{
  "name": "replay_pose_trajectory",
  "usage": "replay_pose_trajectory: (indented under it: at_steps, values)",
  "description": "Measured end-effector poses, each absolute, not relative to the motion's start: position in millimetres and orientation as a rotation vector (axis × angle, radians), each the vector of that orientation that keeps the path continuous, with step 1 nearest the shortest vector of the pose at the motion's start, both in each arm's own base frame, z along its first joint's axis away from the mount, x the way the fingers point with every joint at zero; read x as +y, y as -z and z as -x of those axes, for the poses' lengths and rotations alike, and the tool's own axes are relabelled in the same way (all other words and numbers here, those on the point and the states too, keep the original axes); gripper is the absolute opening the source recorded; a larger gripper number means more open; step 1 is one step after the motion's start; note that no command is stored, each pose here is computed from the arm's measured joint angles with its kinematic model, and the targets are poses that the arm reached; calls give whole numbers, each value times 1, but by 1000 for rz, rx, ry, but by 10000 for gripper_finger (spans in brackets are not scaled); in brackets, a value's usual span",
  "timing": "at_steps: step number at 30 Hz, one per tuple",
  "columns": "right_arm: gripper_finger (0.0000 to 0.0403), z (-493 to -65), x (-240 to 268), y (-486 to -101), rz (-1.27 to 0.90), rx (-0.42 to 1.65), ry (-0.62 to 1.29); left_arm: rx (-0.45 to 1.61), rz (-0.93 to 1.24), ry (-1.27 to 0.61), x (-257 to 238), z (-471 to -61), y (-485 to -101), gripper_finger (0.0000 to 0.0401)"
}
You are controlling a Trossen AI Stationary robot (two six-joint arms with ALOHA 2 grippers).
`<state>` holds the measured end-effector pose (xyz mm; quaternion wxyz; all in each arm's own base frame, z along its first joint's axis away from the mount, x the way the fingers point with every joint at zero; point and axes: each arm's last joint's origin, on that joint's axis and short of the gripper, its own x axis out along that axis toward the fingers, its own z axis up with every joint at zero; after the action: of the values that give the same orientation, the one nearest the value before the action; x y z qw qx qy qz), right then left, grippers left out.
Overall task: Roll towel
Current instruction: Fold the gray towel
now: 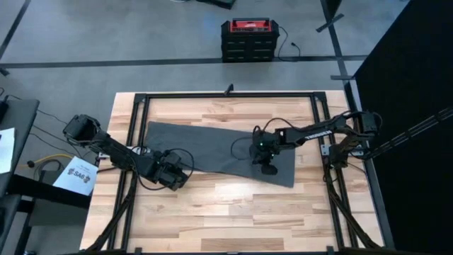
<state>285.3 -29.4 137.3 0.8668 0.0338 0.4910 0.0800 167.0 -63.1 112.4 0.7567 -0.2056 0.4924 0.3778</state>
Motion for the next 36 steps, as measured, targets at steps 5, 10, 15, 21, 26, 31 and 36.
replay_pose_trajectory:
  at_steps: [5, 10, 15, 21, 26, 31, 36]
  values:
    - [0, -278, -49, -134, -89, 1074, -125, 1090, 436, -819, -65, -163, -114, 153]
    - [0, -264, -74, -131, -111, 1148, -81, 1110, 411, -837, -67, -157, -114, 153]
    - [0, -251, -101, -133, -160, 1168, 17, 1114, 401, -855, -69, -153, -114, 153]
    - [0, -236, -119, -148, -137, 1154, 103, 1128, 386, -890, -70, -147, -114, 153]
    - [0, -225, -118, -170, -126, 1115, 127, 1145, 368, -909, -68, -143, -116, 153]
    - [0, -220, -107, -179, -144, 1125, 116, 1150, 389, -886, -68, -142, -128, 153]
    - [0, -225, -90, -178, -156, 1156, 69, 988, 397, -796, -71, -152, -171, 153]
